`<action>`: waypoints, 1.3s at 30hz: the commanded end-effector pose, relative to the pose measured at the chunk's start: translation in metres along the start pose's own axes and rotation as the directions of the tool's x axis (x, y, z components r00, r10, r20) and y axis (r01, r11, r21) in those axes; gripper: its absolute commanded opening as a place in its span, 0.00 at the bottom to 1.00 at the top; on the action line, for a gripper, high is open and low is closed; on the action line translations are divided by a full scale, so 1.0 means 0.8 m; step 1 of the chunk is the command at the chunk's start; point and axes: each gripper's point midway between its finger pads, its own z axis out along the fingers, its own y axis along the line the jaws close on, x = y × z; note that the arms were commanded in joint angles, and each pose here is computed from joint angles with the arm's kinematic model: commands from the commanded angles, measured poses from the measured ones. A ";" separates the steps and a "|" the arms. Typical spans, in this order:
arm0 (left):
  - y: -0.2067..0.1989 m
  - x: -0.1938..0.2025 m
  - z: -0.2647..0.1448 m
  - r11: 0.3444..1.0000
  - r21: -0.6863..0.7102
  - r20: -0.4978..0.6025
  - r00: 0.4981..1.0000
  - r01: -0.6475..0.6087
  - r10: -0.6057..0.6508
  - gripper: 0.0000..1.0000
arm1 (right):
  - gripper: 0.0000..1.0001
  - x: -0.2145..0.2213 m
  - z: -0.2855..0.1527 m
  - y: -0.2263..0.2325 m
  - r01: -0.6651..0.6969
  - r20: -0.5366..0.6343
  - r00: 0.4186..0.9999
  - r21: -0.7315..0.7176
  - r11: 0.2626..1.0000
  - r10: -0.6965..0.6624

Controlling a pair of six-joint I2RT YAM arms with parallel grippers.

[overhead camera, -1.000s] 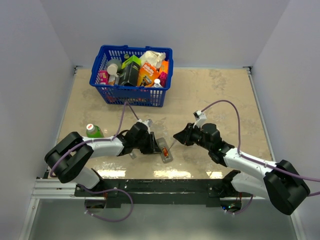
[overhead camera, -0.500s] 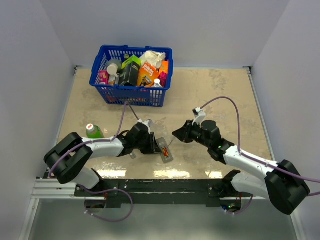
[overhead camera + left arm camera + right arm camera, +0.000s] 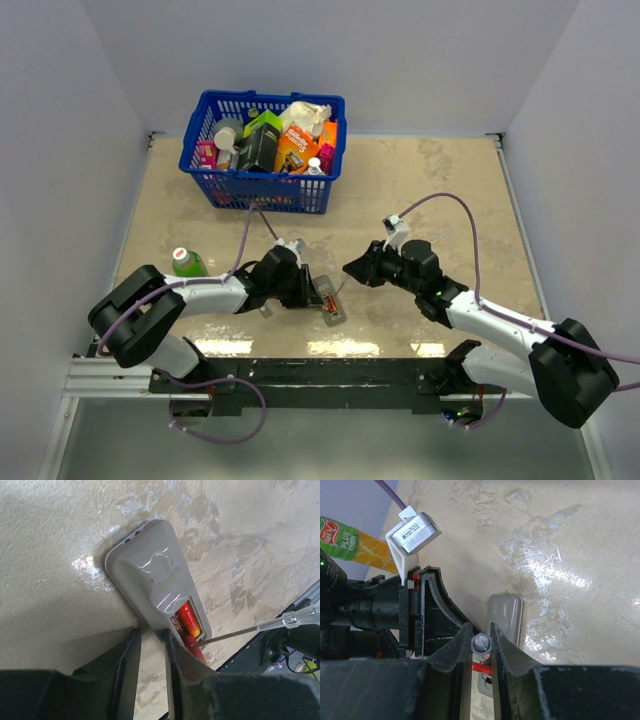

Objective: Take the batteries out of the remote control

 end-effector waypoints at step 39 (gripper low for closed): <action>-0.038 -0.163 -0.066 0.987 -0.147 0.248 0.964 -0.059 0.094 0.66 | 0.00 0.153 0.018 0.162 0.056 -0.178 0.975 -0.373 0.926 -0.131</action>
